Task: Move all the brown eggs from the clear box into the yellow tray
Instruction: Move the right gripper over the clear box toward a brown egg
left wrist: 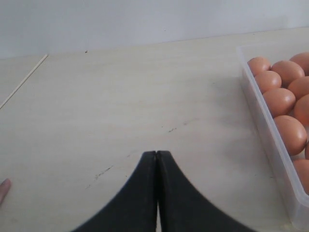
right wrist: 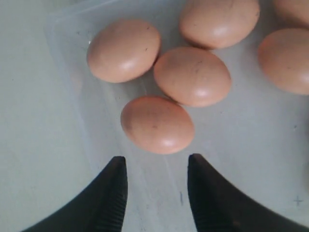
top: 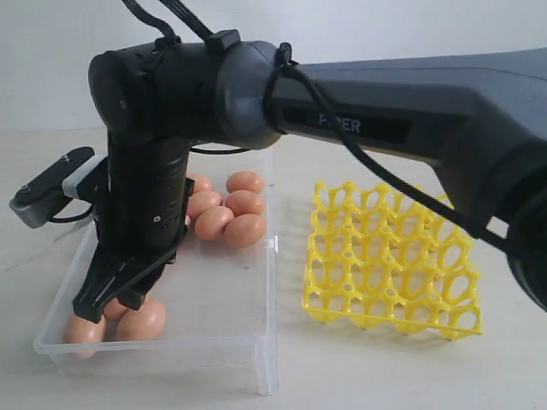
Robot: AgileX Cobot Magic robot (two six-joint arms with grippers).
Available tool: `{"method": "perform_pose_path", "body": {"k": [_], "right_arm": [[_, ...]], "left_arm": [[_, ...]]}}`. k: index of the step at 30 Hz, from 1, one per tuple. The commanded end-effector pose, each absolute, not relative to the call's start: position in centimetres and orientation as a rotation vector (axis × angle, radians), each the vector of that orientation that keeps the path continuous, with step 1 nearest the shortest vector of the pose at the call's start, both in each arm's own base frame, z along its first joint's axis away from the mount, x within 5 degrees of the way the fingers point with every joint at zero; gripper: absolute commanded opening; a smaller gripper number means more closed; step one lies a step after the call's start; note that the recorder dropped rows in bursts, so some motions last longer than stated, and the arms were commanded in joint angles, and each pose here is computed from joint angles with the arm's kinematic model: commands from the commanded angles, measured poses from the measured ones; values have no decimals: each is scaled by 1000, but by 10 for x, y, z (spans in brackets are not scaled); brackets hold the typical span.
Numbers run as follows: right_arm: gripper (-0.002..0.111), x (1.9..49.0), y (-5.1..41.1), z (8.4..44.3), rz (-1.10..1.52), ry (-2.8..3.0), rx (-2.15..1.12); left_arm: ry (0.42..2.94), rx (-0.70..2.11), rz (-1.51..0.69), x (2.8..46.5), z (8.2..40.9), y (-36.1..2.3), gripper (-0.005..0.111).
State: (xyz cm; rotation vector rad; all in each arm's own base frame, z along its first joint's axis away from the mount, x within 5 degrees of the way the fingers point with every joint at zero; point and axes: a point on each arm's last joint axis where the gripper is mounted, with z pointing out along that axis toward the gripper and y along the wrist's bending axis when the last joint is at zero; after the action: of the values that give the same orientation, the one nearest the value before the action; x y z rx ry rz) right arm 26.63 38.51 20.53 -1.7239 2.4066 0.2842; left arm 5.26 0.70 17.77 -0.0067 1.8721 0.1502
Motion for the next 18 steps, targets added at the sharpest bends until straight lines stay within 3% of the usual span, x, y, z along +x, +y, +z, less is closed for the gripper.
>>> {"method": "perform_pose_path", "body": {"k": [1, 5, 18], "right_arm": [[48, 275, 392, 211, 277, 2393, -1666], [58, 282, 399, 207, 307, 2426, -1576], [56, 283, 408, 167, 343, 2566, -1518]], "left_arm": [[1862, -8, 137, 52, 179, 6, 0], [1862, -8, 137, 52, 179, 6, 0], [1862, -8, 137, 52, 179, 6, 0]]}}
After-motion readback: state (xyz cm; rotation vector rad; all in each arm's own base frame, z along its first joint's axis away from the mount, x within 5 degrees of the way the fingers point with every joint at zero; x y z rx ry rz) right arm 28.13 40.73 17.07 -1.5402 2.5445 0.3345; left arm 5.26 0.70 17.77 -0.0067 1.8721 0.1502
